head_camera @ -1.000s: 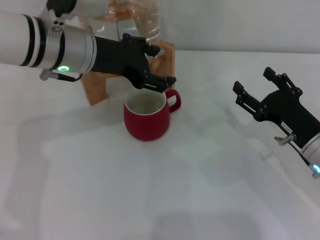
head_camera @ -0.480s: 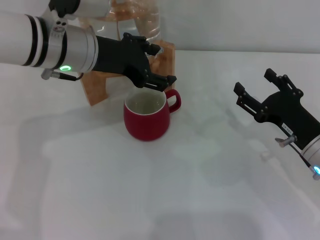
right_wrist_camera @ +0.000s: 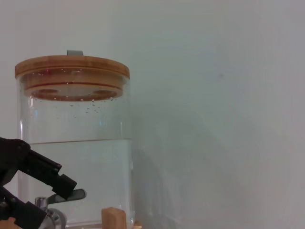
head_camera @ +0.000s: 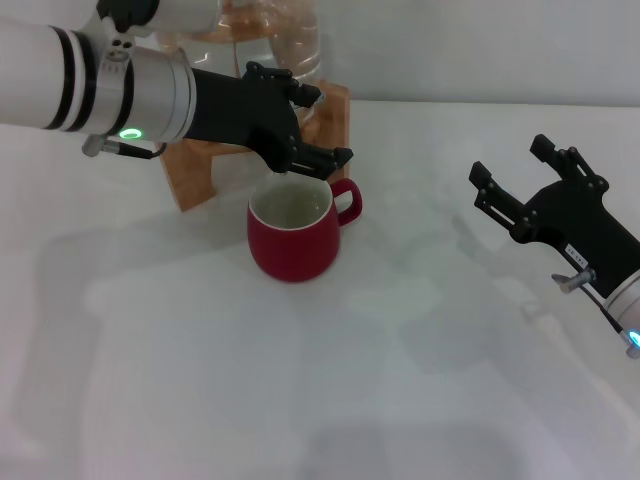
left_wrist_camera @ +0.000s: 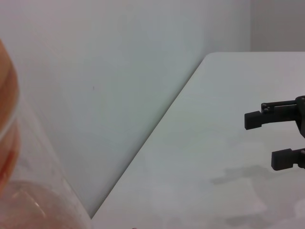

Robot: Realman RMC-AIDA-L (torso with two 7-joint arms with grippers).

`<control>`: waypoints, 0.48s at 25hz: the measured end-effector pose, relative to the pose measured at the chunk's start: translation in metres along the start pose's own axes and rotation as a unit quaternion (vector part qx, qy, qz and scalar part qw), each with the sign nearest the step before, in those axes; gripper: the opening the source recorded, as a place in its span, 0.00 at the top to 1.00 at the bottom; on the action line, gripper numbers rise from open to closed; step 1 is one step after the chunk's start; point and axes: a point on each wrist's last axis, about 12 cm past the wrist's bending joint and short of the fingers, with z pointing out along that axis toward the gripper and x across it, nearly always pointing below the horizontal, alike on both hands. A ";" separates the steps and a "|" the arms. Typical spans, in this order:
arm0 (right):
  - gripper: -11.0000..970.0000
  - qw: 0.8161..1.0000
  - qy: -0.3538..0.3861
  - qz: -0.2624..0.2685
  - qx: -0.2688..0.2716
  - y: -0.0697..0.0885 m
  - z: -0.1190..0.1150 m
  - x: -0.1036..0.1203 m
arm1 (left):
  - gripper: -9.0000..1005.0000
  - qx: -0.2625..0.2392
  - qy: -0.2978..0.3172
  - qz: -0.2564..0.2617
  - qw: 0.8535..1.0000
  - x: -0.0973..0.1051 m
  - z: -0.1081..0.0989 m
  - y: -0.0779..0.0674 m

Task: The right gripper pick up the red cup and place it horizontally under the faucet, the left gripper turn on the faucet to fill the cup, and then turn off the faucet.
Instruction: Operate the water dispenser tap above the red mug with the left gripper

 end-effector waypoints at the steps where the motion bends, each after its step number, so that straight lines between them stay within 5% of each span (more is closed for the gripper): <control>1: 0.11 1.000 0.000 0.000 0.000 0.000 0.000 0.000 | 0.13 0.000 0.000 0.000 1.000 0.000 0.000 0.000; 12: 0.11 1.000 0.000 0.000 0.000 0.000 -0.001 0.000 | 0.13 0.003 -0.001 0.004 1.000 -0.002 0.002 -0.002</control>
